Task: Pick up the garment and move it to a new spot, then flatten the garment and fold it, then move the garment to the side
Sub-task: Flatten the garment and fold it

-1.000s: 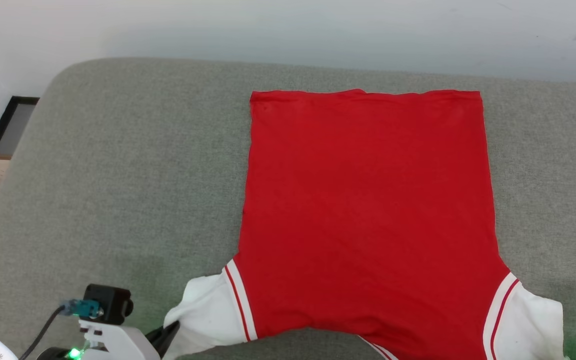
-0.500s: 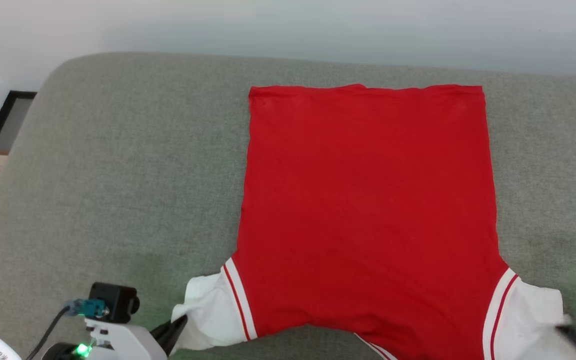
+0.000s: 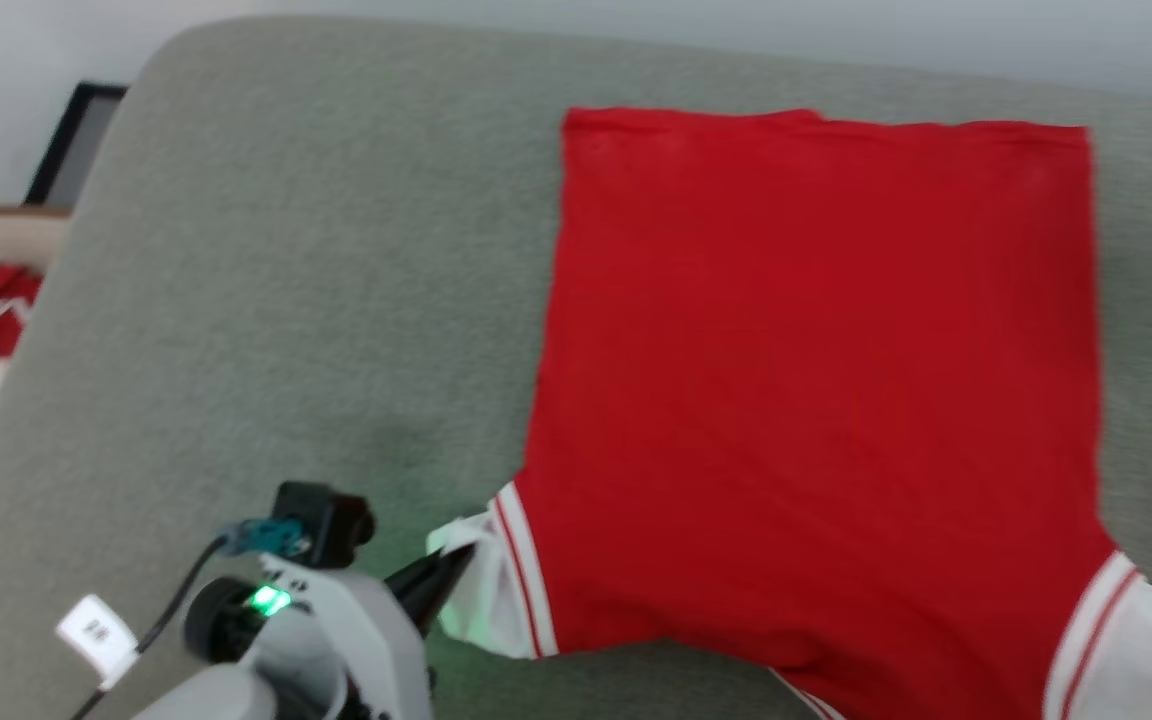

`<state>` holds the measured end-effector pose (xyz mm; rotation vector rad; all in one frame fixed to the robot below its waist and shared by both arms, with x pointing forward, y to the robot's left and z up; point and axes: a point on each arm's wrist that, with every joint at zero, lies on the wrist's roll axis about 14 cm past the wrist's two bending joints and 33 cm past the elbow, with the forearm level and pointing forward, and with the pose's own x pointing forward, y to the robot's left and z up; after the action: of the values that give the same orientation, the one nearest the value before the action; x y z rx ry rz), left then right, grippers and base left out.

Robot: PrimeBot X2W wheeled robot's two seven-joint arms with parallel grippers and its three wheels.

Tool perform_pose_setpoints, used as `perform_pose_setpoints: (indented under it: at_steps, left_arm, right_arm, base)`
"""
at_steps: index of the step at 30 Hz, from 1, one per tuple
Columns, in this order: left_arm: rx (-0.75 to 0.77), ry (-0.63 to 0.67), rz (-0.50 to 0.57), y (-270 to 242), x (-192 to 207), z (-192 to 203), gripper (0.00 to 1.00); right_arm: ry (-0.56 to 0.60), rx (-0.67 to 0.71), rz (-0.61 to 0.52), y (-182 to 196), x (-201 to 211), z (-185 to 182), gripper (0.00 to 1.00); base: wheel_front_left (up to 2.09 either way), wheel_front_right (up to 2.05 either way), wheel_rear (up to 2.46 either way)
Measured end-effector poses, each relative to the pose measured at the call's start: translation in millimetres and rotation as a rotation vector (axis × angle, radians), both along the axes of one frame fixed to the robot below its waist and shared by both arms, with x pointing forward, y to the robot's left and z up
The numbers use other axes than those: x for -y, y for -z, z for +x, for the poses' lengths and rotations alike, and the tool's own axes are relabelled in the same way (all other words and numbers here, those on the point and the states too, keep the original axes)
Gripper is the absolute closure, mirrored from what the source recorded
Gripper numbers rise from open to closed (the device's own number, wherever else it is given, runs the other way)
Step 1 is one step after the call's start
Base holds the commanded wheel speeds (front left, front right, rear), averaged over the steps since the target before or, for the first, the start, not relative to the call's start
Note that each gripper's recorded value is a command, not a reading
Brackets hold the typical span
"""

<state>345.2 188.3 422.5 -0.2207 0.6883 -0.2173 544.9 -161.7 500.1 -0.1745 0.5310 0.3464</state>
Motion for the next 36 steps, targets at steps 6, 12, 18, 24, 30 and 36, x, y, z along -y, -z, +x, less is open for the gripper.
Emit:
perform_pose_setpoints:
  at_steps: [6, 12, 18, 24, 30, 36]
  left_arm:
    - [-0.003, -0.007, -0.022, 6, 2, 1, 1.00]
    - [-0.016, -0.041, -0.028, 13, -6, -3, 1.00]
    - [-0.038, -0.071, -0.025, 20, -15, -9, 1.00]
    - [-0.056, -0.098, -0.023, 27, -23, -13, 1.00]
    - [-0.078, -0.128, -0.015, 35, -33, -17, 1.00]
    - [-0.071, -0.137, -0.017, 37, -38, -14, 1.00]
  right_arm:
    - [0.022, -0.099, -0.013, 37, -20, 47, 0.00]
    - [0.043, -0.243, -0.038, 78, -35, 71, 0.00]
    - [0.062, -0.319, -0.074, 106, -45, 89, 0.00]
    - [0.131, -0.434, -0.070, 128, -42, 100, 0.00]
    - [0.152, -0.523, -0.108, 137, -42, 101, 1.00]
    - [0.155, -0.508, -0.111, 132, -43, 97, 1.00]
  base:
    - [0.00, 0.00, 0.00]
    - [0.00, 0.00, 0.00]
    - [0.00, 0.00, 0.00]
    - [0.00, 0.00, 0.00]
    - [0.00, 0.00, 0.00]
    - [0.00, 0.00, 0.00]
